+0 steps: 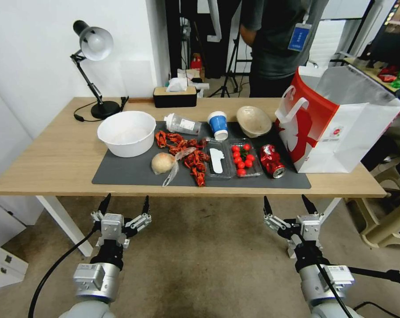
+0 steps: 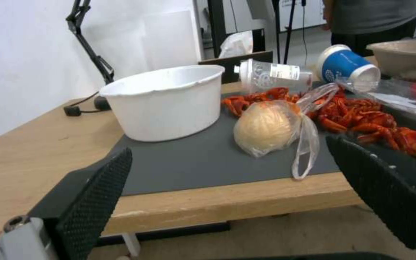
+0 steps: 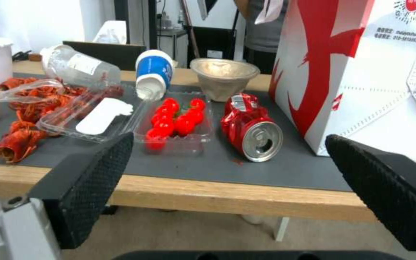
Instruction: Pick up the trash from the table and place it into the takeout bag.
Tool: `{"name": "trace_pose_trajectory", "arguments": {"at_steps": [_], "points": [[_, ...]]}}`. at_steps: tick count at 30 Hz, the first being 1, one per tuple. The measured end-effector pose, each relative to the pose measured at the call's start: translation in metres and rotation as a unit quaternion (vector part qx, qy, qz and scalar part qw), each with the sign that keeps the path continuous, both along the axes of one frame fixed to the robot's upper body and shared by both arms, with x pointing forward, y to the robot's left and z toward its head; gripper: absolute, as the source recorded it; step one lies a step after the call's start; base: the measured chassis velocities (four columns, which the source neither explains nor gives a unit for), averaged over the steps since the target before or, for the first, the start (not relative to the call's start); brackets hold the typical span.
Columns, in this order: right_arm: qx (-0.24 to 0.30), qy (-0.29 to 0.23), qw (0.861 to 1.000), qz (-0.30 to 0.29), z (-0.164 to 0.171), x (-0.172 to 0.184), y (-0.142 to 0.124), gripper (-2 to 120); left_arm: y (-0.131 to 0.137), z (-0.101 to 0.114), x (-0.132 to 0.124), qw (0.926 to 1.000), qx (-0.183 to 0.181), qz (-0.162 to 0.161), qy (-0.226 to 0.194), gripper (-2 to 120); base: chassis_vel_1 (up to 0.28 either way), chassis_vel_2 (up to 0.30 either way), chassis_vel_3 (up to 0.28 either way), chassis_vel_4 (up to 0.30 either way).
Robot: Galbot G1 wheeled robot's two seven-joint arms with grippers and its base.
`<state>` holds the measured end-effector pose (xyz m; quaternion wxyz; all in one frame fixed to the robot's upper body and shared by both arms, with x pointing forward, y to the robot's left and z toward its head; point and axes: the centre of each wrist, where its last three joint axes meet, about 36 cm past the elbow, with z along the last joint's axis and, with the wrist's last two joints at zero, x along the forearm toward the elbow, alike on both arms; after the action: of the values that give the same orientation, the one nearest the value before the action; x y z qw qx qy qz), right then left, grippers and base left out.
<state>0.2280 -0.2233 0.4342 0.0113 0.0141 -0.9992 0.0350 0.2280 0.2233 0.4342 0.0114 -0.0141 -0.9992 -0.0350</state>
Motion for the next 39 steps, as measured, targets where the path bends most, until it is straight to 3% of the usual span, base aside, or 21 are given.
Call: {"name": "trace_pose_trajectory", "arguments": {"at_steps": [28,31,33,34,39], "points": [[0.003,-0.002,1.0,0.002,0.0,0.002,0.0,100,0.0,0.0,0.0,1.0,-0.001,0.0,-0.001,100,0.0,0.0,0.0,0.0],[0.051,-0.006,0.998,0.042,-0.012,0.021,0.007,100,0.005,0.0,0.011,0.9998,-0.02,0.006,-0.006,100,0.0,0.0,0.0,0.0],[0.079,-0.019,0.994,0.068,-0.016,0.036,0.01,100,0.016,0.001,0.031,0.9981,-0.056,0.018,-0.018,100,0.0,0.0,0.0,0.0],[0.084,-0.029,0.993,0.072,-0.015,0.038,0.006,100,0.02,0.001,0.041,0.9966,-0.077,0.021,-0.024,100,0.0,0.0,0.0,0.0],[0.078,-0.039,0.994,0.064,-0.012,0.04,-0.003,100,0.02,-0.004,0.046,0.9956,-0.09,0.011,-0.022,100,0.0,0.0,0.0,0.0]]}}
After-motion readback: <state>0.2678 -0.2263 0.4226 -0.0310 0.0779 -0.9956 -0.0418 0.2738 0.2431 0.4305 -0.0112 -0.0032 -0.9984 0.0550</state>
